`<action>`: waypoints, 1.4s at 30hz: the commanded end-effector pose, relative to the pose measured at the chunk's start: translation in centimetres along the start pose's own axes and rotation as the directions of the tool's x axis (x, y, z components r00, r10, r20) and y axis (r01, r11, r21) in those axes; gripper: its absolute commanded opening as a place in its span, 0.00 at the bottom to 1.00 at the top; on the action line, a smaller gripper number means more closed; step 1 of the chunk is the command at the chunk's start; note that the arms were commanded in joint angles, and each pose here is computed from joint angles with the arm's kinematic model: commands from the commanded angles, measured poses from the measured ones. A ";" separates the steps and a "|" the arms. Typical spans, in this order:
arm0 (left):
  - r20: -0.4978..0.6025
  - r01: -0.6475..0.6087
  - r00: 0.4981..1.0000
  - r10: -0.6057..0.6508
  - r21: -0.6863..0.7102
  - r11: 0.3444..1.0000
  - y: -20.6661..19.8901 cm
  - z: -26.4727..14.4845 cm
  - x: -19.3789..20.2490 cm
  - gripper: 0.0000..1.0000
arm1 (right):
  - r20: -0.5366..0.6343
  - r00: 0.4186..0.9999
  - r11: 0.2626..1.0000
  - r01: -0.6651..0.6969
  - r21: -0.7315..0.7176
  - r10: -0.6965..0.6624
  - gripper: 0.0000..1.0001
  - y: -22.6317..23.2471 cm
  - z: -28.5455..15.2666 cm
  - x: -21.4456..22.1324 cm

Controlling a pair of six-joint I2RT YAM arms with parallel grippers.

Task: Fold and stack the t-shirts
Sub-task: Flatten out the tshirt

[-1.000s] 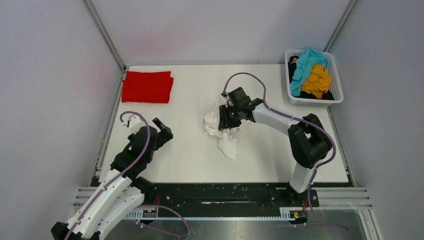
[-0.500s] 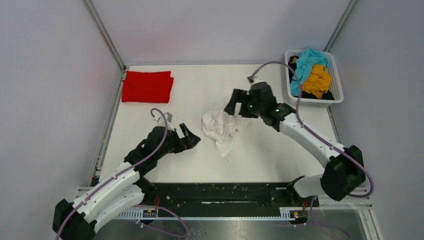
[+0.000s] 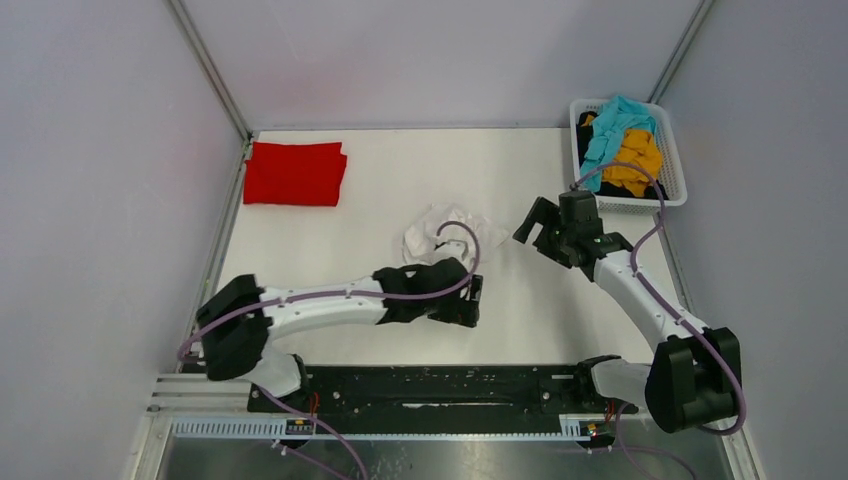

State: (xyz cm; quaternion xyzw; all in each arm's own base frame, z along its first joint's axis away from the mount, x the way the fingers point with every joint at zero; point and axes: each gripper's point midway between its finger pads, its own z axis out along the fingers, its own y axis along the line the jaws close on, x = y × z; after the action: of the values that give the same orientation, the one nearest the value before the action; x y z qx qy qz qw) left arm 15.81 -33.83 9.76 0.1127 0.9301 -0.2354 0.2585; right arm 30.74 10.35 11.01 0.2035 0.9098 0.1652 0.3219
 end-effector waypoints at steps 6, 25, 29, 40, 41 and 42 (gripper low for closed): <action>-0.102 -0.162 0.985 0.142 -0.236 0.958 1.5 4.0 1.1 0.77 | 0.079 0.996 0.999 -0.035 0.022 0.033 1.00 -1.9 -0.9 -2.0; -0.104 -0.017 0.994 -0.024 -0.386 0.922 6.8 9.9 0.0 0.14 | 0.060 0.998 0.999 0.002 0.050 -0.005 1.00 -3.2 -1.1 -1.8; -0.029 0.066 0.996 -0.084 -0.389 0.919 9.5 8.2 -2.1 0.00 | 0.048 0.999 0.999 0.010 0.049 -0.012 0.99 -3.2 -0.8 -1.7; 0.319 0.293 0.931 -0.176 -0.369 0.882 16.7 -3.1 -6.7 0.00 | -0.121 0.991 0.995 -0.068 -0.068 0.059 0.90 0.0 2.2 -0.2; 0.338 0.310 0.923 -0.185 -0.364 0.878 17.3 -3.8 -6.8 0.00 | -0.134 0.989 0.994 -0.078 -0.081 0.067 0.90 0.4 2.5 0.0; 0.360 0.321 0.914 -0.187 -0.358 0.877 17.7 -4.5 -7.1 0.00 | -0.143 0.987 0.993 -0.081 -0.084 0.068 0.90 0.8 2.9 0.2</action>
State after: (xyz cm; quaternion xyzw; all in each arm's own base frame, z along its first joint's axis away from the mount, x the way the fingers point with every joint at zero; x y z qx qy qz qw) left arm 24.55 -20.13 7.75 -0.0658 0.9361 -0.0841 0.3352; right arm 30.76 8.98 7.54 0.2178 0.9252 0.1716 0.2590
